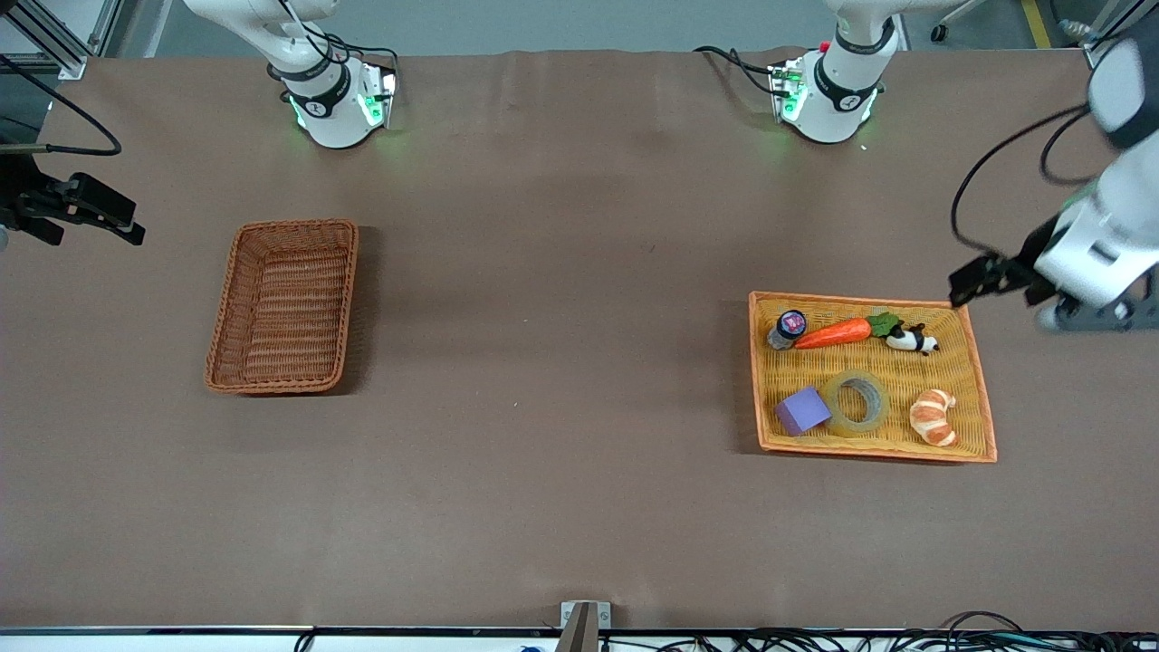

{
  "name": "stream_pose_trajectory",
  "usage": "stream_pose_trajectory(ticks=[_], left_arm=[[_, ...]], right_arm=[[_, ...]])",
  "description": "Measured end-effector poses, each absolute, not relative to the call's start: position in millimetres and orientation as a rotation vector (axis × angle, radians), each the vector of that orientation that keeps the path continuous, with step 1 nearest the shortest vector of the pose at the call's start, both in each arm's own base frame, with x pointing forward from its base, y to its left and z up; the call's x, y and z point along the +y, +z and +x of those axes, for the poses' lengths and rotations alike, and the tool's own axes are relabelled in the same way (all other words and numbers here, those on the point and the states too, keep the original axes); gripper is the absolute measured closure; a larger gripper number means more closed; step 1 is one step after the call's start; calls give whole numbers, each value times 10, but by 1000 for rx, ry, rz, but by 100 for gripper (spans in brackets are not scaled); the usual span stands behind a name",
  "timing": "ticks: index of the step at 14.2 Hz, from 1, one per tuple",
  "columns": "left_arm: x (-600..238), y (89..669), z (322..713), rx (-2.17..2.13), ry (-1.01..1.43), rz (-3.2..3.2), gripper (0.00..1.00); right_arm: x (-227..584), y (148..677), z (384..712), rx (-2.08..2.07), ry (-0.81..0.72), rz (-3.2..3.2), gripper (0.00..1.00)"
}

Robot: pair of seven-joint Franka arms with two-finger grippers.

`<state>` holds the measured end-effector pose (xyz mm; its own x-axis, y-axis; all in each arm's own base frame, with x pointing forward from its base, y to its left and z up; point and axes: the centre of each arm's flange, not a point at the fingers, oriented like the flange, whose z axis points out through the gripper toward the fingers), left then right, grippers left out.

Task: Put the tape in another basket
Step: 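Lower the left gripper onto the yellow tape roll in the orange tray and grasp it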

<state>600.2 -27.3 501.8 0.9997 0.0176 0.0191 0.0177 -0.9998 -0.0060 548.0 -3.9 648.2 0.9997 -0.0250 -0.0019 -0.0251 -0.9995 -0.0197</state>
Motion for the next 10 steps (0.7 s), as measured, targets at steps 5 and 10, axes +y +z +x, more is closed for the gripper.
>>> stream_pose_trajectory(ticks=[5,10], left_arm=[[-59,3471,6296,-106,-42,-3165,0],[-179,2749,6374,-223,-14,-3179,4]], right_arm=[[-40,6481,5480,39,3,-3122,0],[-40,6481,5480,39,3,-3122,0]])
